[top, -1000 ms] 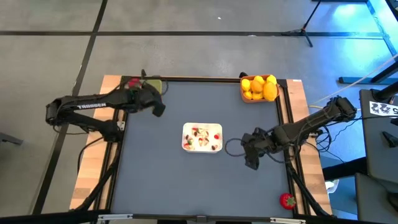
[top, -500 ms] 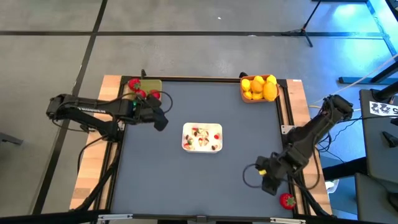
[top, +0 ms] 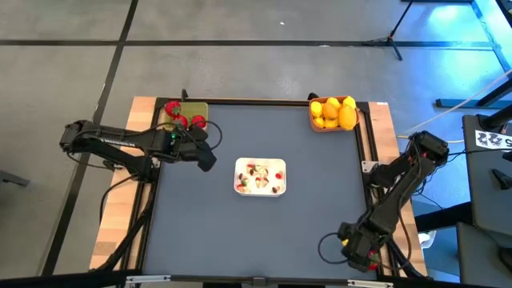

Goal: Sort produce into baskets
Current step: Put the red tomato into the yellow bin

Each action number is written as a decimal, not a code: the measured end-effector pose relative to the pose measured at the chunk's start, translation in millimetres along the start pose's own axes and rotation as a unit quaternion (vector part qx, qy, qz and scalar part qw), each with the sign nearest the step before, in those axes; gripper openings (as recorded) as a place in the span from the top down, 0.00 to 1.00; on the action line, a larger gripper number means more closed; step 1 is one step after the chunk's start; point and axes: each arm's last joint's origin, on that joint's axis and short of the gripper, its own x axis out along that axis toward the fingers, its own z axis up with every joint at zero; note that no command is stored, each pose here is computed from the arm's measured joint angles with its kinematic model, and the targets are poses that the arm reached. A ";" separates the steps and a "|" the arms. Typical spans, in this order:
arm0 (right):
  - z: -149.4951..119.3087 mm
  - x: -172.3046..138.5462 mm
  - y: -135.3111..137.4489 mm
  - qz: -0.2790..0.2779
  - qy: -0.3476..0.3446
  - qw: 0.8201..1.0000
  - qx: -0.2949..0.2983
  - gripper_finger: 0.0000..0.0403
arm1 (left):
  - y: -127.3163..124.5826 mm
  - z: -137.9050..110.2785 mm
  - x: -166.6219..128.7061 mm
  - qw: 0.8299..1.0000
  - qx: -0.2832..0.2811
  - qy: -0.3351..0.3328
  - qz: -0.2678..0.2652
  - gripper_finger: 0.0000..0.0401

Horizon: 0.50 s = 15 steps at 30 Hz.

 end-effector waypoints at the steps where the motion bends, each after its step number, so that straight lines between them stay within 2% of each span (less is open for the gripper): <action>1: -1.4 2.9 -0.4 -0.008 0.010 1.000 0.003 0.21 | 0.0 0.0 0.0 1.000 0.000 0.000 0.000 0.13; 15: -0.3 49.1 7.4 -0.068 0.047 0.997 -0.002 0.21 | 0.1 0.0 0.0 1.000 -0.001 -0.001 0.002 0.13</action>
